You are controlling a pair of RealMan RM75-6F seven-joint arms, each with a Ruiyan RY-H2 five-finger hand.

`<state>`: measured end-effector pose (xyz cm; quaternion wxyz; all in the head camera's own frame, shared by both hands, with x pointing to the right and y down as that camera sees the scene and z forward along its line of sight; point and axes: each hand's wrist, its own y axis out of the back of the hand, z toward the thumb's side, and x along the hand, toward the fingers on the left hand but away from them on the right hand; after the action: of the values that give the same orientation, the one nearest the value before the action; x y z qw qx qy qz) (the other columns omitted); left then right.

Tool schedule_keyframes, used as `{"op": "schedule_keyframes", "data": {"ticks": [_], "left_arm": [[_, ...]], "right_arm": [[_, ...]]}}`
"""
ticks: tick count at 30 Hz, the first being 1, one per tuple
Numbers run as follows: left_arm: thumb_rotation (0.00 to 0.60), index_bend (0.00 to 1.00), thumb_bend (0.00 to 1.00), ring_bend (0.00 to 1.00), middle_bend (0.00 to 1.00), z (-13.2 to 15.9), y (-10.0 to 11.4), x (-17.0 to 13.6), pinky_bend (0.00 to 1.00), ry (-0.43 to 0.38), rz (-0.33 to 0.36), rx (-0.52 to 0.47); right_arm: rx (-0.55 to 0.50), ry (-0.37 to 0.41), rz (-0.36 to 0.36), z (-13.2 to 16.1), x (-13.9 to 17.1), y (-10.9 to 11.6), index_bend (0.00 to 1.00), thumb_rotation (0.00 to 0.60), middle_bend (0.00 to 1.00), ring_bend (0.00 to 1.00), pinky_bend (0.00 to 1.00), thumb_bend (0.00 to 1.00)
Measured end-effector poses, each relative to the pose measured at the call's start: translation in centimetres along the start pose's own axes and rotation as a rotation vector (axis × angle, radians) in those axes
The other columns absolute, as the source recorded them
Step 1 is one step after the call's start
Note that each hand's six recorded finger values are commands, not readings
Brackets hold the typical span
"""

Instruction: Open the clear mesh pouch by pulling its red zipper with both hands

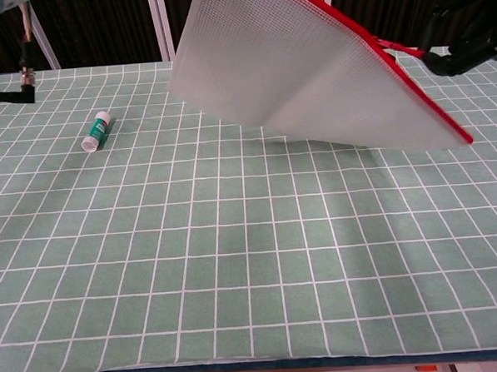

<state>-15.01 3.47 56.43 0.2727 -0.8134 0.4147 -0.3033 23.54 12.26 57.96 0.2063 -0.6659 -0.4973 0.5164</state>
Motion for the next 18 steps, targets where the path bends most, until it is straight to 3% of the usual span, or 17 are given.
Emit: {"op": "schedule_keyframes", "data": {"ticks": [8, 18], "left_arm": [[0.6, 0.55, 0.46, 0.0, 0.01, -2.0, 1.0, -1.2, 0.0, 0.027, 0.002, 0.015], [0.6, 0.56, 0.45, 0.0, 0.01, -3.2, 1.9, -1.7, 0.0, 0.048, 0.013, 0.032]], "right_arm": [[-0.001, -0.064, -0.05, -3.2, -0.6, 2.5, 0.69, 0.6, 1.0, 1.0, 1.0, 0.61], [-0.007, -0.106, -0.081, -5.1, -0.8, 4.1, 0.69, 0.6, 1.0, 1.0, 1.0, 0.61]]}}
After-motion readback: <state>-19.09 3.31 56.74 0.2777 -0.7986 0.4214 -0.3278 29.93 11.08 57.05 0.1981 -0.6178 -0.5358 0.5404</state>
